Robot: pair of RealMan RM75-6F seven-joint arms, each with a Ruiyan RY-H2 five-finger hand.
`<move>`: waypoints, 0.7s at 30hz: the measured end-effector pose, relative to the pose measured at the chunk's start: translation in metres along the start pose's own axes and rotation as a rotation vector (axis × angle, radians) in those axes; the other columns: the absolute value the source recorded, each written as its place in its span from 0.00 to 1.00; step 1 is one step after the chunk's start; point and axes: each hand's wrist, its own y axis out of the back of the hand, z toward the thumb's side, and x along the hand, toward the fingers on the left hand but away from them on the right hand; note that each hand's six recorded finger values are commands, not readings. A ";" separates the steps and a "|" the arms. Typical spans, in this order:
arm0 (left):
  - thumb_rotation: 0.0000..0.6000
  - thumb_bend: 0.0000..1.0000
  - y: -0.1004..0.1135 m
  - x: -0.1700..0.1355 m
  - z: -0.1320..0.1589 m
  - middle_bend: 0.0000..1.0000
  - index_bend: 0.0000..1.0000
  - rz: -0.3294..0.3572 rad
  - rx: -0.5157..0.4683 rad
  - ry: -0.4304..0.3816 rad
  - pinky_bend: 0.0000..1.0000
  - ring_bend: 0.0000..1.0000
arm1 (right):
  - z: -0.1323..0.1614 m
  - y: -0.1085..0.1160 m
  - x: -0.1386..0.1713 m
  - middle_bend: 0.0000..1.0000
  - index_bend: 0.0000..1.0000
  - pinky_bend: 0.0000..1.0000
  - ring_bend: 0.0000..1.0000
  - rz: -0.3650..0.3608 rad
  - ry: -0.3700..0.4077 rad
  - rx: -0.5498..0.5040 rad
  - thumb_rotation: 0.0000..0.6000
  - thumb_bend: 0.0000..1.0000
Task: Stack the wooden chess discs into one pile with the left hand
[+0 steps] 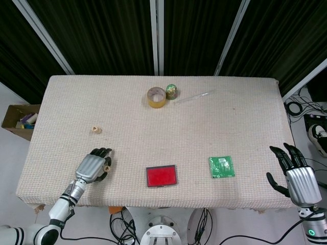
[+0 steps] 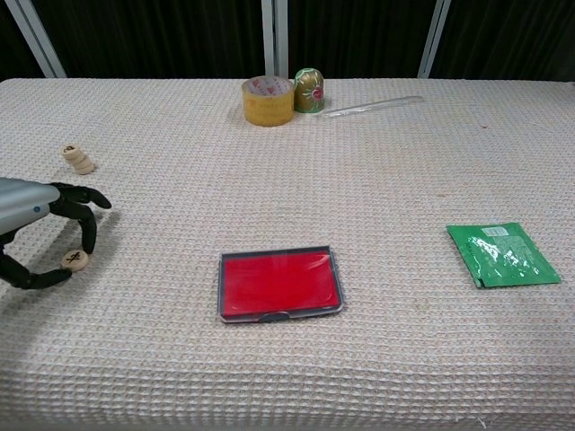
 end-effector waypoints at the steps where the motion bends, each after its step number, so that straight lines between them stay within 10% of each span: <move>1: 1.00 0.36 0.000 0.000 0.000 0.11 0.47 -0.002 0.000 0.000 0.16 0.09 | 0.000 0.000 0.000 0.22 0.13 0.14 0.04 0.000 0.000 0.000 1.00 0.30; 10: 1.00 0.43 0.012 0.000 -0.005 0.11 0.51 0.033 -0.019 0.012 0.16 0.09 | 0.000 0.000 0.001 0.22 0.13 0.14 0.04 -0.002 0.002 -0.003 1.00 0.30; 21: 1.00 0.42 0.084 0.026 -0.043 0.11 0.50 0.174 -0.075 0.102 0.16 0.09 | 0.001 -0.004 -0.001 0.22 0.13 0.14 0.04 0.007 0.005 -0.005 1.00 0.30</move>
